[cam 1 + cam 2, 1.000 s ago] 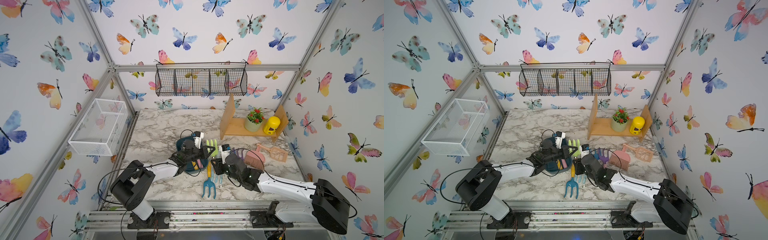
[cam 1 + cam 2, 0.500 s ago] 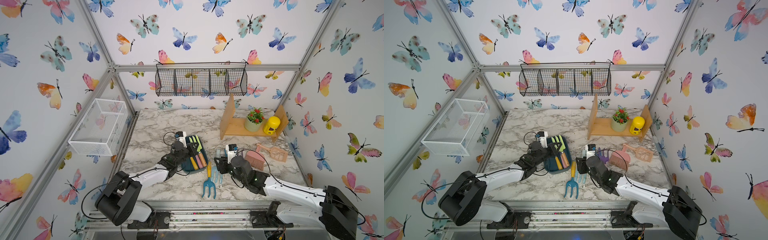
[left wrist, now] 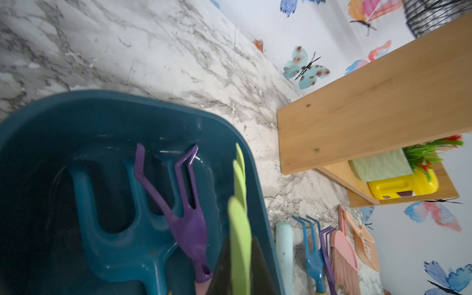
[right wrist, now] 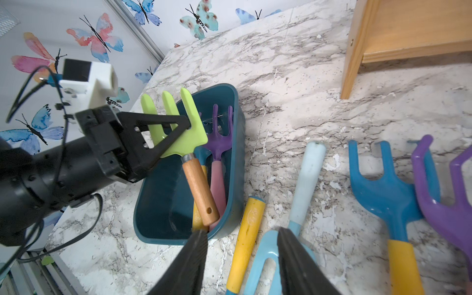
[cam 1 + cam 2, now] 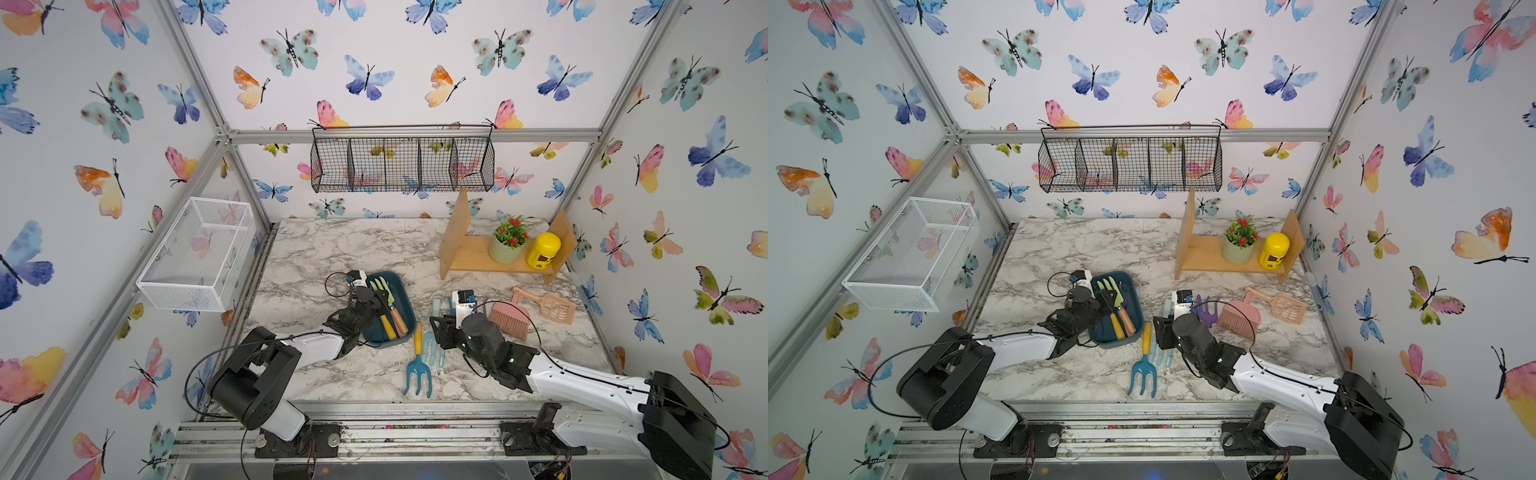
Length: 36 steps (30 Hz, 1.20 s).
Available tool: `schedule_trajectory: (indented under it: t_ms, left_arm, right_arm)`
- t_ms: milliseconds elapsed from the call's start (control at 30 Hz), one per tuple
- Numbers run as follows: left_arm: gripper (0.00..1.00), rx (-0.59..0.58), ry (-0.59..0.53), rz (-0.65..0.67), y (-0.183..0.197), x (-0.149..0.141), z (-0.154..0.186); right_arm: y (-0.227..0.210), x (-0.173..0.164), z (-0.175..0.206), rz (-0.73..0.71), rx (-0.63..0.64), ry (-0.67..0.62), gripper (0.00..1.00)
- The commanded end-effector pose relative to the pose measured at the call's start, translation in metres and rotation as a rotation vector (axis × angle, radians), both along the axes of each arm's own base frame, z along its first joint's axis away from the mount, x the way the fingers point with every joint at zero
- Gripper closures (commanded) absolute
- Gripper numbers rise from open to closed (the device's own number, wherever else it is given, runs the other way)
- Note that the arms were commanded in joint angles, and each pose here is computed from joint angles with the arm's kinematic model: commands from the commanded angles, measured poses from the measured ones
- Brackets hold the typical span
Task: Put the rake into the storage box
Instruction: Place the rake in the storage box, then pick up the rake at the center of the board.
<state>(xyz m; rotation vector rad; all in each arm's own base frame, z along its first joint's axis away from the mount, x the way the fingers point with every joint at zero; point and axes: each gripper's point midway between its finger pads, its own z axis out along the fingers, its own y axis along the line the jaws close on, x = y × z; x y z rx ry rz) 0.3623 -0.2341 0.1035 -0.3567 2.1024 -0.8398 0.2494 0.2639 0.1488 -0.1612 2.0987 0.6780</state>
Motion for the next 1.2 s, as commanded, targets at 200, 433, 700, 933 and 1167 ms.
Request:
schedule_trajectory:
  t_ms: [200, 433, 700, 933, 1167]
  left_arm:
    - [0.96, -0.008, 0.027, -0.013, -0.024, 0.009, -0.012]
    - [0.51, 0.027, 0.014, 0.021, -0.015, 0.005, 0.001]
    - [0.45, 0.198, -0.047, 0.228, 0.034, -0.017, 0.040]
    - [0.41, 0.160, -0.125, 0.298, 0.064, -0.035, 0.067]
    - [0.40, 0.175, -0.116, 0.225, 0.046, -0.030, 0.063]
  right_arm:
    - [-0.007, 0.002, -0.001, -0.028, -0.009, -0.014, 0.50]
    - [-0.012, 0.004, -0.010, -0.063, -0.034, 0.005, 0.50]
    - [-0.057, 0.012, -0.034, -0.299, -0.141, 0.047, 0.48]
    - [-0.091, 0.004, -0.080, -0.448, -0.263, 0.150, 0.46]
    - [-0.096, 0.001, -0.105, -0.455, -0.268, 0.208, 0.43]
